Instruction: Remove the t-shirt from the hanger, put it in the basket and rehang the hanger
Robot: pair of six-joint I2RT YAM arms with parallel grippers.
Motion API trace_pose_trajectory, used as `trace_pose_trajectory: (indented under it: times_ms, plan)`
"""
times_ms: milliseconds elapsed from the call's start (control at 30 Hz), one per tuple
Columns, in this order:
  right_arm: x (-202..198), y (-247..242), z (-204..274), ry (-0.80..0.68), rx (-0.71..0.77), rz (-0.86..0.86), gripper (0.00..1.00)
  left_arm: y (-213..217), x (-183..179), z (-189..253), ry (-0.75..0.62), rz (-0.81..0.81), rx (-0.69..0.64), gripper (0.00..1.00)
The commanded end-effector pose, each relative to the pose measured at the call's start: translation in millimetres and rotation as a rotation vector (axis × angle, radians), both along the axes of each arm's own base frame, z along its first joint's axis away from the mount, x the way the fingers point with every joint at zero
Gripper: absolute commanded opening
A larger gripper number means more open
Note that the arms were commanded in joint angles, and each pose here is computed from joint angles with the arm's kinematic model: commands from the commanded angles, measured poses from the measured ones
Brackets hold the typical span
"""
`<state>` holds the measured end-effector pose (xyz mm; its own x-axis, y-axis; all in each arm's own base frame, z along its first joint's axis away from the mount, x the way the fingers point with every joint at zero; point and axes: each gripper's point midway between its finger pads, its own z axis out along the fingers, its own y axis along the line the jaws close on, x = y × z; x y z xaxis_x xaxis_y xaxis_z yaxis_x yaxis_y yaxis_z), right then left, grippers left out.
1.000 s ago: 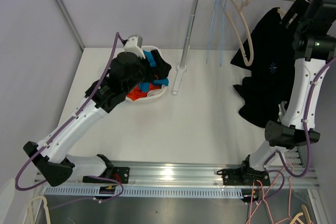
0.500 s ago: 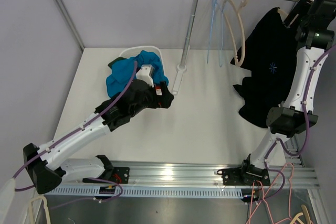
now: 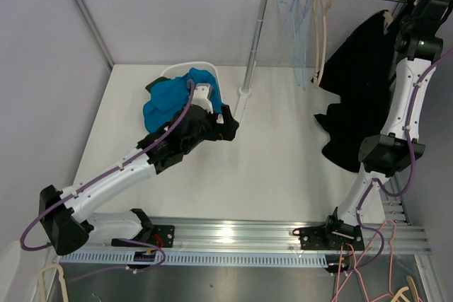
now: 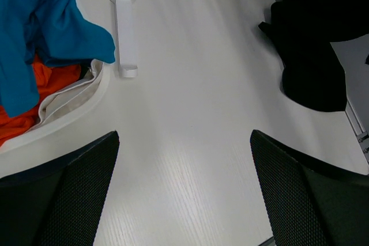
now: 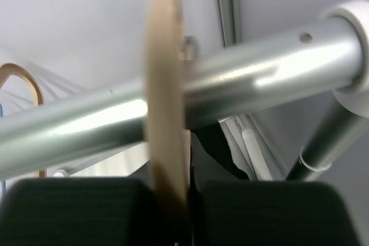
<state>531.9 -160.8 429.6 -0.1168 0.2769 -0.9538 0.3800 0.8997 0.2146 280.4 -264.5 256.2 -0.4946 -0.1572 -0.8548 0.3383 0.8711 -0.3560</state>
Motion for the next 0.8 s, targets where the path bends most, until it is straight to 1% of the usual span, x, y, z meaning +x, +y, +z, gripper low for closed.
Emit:
trace_pose_trajectory:
  times_ms: [0, 100, 267, 367, 400, 467, 500, 533, 600, 667, 700, 733, 767]
  plan:
    - [4.7, 1.9, 28.5, -0.099, -0.006, 0.025, 0.0, -3.9, 6.2, 8.9, -0.052, -0.002, -0.008, 1.0]
    - [1.5, 5.4, 38.9, -0.126, -0.006, 0.037, 0.0, -3.2, 6.3, 8.7, -0.053, 0.0, -0.006, 0.99]
    - [-8.9, 26.1, 67.3, -0.188, 0.001, 0.124, 0.0, -1.5, 3.7, 9.7, -0.056, -0.004, -0.013, 1.0]
    - [-23.2, 38.5, 87.6, -0.221, -0.026, 0.156, 0.0, -0.6, 0.4, 14.6, -0.071, -0.005, -0.021, 1.0]
    - [-32.1, 44.9, 101.0, -0.246, -0.043, 0.162, 0.0, -0.6, -0.3, 15.8, -0.077, -0.006, -0.022, 1.0]
    - [-40.6, 50.9, 112.2, -0.265, -0.068, 0.179, 0.0, -0.9, -4.3, 23.6, -0.096, -0.011, -0.027, 1.0]
    - [-43.8, 54.0, 115.2, -0.268, -0.073, 0.187, 0.0, 0.0, -6.3, 20.4, -0.096, -0.01, -0.015, 0.99]
    - [-52.8, 59.7, 122.6, -0.277, -0.082, 0.195, 0.0, 0.3, -8.0, 28.2, -0.11, -0.01, -0.027, 0.99]
    - [-57.4, 63.6, 117.3, -0.25, -0.089, 0.204, 0.0, 0.4, -10.3, 31.0, -0.121, -0.012, -0.024, 0.99]
    - [-71.8, 71.2, 118.9, -0.238, -0.093, 0.216, 0.0, -2.6, -17.4, 35.7, -0.133, -0.03, -0.031, 0.99]
    - [-69.0, 72.6, 100.6, -0.192, -0.08, 0.221, 0.0, -5.9, -22.0, 37.2, -0.138, -0.042, -0.03, 1.0]
    - [-83.6, 81.9, 112.2, -0.219, -0.094, 0.229, 0.0, -7.2, -24.4, 38.0, -0.142, -0.046, -0.031, 0.99]
    - [-87.0, 85.0, 108.8, -0.215, -0.094, 0.228, 0.0, -7.5, -26.8, 40.2, -0.151, -0.049, -0.029, 1.0]
